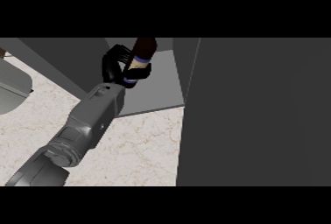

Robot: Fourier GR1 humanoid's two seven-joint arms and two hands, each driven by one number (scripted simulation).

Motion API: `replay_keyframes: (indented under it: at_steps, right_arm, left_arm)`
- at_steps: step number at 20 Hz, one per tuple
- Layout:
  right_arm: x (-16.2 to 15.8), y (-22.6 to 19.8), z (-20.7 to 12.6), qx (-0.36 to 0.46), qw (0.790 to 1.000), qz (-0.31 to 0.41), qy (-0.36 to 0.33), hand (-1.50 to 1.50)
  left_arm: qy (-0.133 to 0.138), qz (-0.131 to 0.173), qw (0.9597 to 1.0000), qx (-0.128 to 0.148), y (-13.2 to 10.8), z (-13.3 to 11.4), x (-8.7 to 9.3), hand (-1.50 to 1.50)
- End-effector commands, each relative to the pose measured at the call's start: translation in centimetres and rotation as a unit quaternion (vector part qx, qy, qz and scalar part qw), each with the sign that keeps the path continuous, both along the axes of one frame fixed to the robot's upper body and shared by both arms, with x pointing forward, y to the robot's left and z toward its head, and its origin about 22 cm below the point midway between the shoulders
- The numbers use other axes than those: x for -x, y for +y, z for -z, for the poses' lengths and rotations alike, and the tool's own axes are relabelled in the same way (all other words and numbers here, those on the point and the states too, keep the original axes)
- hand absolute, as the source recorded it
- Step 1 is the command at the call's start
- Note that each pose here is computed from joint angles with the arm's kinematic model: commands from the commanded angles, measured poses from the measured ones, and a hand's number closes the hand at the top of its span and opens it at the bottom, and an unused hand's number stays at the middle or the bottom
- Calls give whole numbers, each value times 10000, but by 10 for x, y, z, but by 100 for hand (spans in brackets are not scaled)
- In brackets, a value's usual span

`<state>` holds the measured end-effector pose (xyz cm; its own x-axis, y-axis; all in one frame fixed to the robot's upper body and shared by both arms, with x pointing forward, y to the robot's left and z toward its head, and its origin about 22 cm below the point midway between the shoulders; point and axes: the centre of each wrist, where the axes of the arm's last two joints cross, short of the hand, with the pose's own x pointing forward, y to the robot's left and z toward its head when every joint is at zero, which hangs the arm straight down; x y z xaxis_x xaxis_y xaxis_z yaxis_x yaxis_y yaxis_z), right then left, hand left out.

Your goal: Pick up the wine, place it into the cabinet and close the cabinet

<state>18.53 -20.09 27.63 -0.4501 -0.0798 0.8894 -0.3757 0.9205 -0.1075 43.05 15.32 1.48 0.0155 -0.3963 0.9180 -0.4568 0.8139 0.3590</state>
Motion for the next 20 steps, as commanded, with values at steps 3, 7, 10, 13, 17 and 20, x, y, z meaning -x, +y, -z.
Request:
replay_keyframes:
  at_steps: [3, 7, 10, 13, 17, 20]
  right_arm:
    - [5, -1, -3, -27, 9999, -123, -17, -150]
    - [5, 1, -1, -29, 9999, -137, -57, -150]
    - [5, 0, -1, -16, 10000, -80, -56, -150]
    - [2, 0, 2, 37, 9999, -148, 39, -150]
    - [6, 3, 0, 7, 9998, -175, -46, -150]
    - [6, 2, 0, 7, 9999, -133, -34, -150]
  left_arm:
    - [243, 107, 9996, -87, 30, 13, 6, -150]
    - [284, 76, 9995, -63, 28, 12, 5, -150]
    - [319, 13, 9995, 7, 33, 10, 4, -150]
    - [313, 56, 9995, 87, 37, 6, 2, -150]
    - [208, 121, 9997, -79, 35, 3, 0, -150]
    - [71, 396, 9990, -187, 42, 6, 2, -150]
